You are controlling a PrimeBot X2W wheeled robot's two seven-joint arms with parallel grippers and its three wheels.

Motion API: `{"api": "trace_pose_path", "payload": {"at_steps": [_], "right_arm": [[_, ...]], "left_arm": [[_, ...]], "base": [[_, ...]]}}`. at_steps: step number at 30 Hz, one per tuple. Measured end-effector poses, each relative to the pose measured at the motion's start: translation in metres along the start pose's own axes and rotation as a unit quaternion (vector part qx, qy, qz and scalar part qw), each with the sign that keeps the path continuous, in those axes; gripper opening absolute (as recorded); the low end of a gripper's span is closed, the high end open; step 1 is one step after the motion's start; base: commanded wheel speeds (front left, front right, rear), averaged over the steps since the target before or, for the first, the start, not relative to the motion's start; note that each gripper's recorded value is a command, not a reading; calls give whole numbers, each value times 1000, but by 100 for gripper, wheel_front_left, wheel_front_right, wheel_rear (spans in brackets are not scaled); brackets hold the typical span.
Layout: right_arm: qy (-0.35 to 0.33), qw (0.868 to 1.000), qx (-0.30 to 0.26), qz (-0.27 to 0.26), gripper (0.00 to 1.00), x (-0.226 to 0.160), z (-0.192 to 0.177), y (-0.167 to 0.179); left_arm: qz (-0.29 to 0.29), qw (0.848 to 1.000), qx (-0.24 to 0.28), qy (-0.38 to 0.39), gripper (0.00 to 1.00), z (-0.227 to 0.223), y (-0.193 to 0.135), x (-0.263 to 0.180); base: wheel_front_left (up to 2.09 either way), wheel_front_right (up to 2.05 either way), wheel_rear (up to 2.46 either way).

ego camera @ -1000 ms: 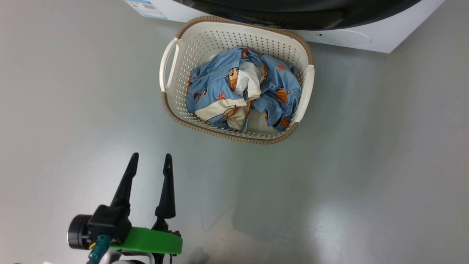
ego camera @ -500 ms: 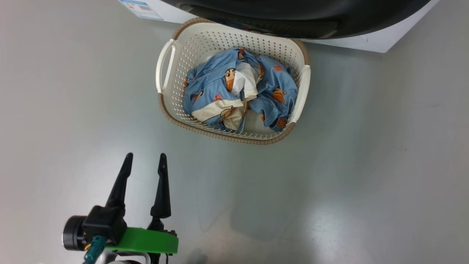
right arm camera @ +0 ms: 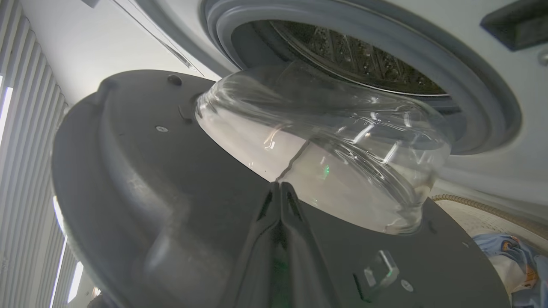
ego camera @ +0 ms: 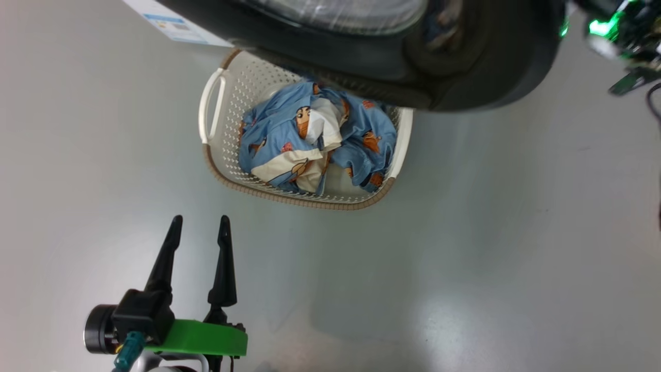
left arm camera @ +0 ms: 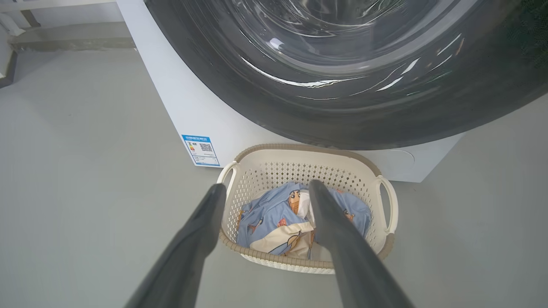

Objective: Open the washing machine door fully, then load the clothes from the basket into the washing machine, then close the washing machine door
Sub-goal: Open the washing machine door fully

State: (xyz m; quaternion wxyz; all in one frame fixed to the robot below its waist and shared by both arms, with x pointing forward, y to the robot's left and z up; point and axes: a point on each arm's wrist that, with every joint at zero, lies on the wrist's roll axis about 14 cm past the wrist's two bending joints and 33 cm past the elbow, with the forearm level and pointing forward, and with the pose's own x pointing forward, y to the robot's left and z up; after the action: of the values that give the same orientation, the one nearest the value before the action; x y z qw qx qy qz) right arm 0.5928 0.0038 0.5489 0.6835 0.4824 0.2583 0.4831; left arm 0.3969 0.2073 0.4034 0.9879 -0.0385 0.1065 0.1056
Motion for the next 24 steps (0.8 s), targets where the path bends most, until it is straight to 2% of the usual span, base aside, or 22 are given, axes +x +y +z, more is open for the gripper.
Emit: {"api": "trace_pose_path", "payload": {"at_steps": [13,24], "right_arm": [[90,996,6,22,0,-2,-63,32],[122,991,36,30,0,3,-125,61]], "left_arm": [[-17,1000,-18,-19,100,13,-11,2],[-24,997,-41,-55,100,40,-11,-10]], "base": [[0,0,0],[0,0,0]]}}
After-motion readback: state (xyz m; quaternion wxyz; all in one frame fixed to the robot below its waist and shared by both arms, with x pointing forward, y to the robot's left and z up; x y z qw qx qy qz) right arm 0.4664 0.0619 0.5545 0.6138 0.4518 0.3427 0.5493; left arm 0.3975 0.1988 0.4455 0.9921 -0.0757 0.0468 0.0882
